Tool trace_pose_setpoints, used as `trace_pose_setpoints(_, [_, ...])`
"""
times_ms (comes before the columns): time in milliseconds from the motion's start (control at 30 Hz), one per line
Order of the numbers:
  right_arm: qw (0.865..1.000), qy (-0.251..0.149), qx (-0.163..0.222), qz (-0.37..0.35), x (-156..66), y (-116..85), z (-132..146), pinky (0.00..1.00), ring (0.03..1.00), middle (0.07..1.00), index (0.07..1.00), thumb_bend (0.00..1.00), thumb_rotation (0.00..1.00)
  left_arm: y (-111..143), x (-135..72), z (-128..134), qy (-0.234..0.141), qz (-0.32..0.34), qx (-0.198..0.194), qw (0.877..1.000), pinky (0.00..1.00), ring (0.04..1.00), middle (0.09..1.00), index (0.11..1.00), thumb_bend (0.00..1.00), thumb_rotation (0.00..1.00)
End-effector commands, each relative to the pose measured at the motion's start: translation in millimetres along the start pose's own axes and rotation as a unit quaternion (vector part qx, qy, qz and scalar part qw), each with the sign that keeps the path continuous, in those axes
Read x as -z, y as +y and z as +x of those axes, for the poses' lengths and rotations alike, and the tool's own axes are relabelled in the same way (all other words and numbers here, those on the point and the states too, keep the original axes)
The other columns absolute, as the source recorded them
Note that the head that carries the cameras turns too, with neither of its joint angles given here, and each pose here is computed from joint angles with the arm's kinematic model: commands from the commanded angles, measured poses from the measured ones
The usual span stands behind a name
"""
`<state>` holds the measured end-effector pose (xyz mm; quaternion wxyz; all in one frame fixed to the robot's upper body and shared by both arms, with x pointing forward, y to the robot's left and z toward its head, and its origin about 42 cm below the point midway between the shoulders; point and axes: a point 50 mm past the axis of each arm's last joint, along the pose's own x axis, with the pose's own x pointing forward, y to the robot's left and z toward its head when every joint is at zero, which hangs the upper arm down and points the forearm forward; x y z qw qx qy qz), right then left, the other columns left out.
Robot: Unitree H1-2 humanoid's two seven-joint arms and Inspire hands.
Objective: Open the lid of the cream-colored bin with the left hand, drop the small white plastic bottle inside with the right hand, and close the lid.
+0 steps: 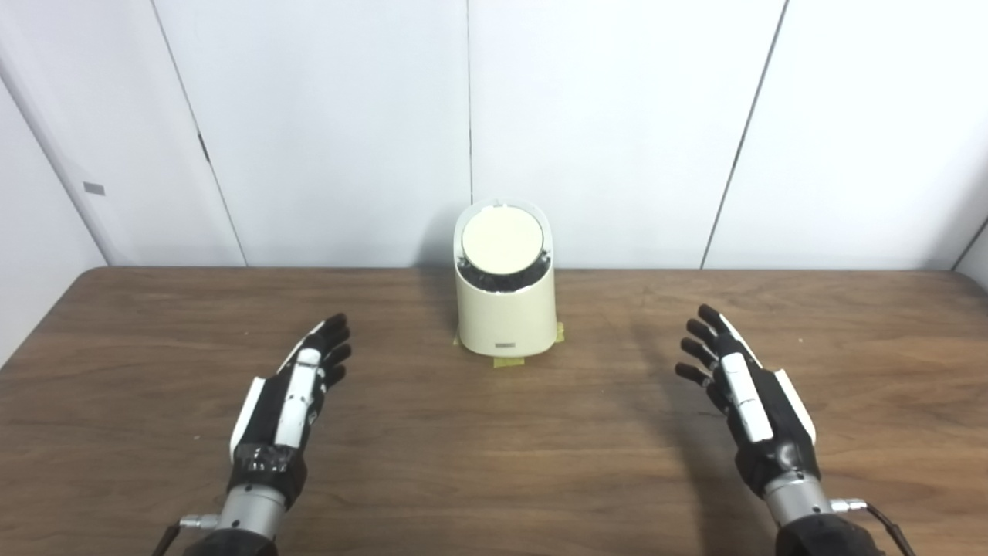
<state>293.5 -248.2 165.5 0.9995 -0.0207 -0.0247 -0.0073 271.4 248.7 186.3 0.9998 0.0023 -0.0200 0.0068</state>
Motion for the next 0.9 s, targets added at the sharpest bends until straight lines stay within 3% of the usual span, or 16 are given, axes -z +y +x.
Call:
trace_pose_setpoints(0, [0.999, -0.037, 0.000, 0.000, -16, 1, 4, 0.84, 0.921, 0.931, 0.927, 0.65, 0.89, -4, -9, 6, -0.034, -0.011, 0.003, 0.999, 0.95, 0.926, 0.928, 0.928, 0.36, 0.94])
trace_pose_setpoints(333, [0.999, -0.032, 0.001, -0.002, -14, 9, 3, 0.88, 0.945, 0.956, 0.941, 0.63, 0.90, -6, 2, 13, -0.023, -0.033, -0.003, 0.999, 0.94, 0.924, 0.920, 0.912, 0.36, 0.91])
trace_pose_setpoints(867, [1.000, -0.019, 0.000, -0.003, -7, 5, 7, 0.89, 0.964, 0.960, 0.951, 0.65, 0.90, -7, 0, 16, -0.022, -0.015, -0.001, 1.000, 0.96, 0.936, 0.922, 0.909, 0.38, 0.87])
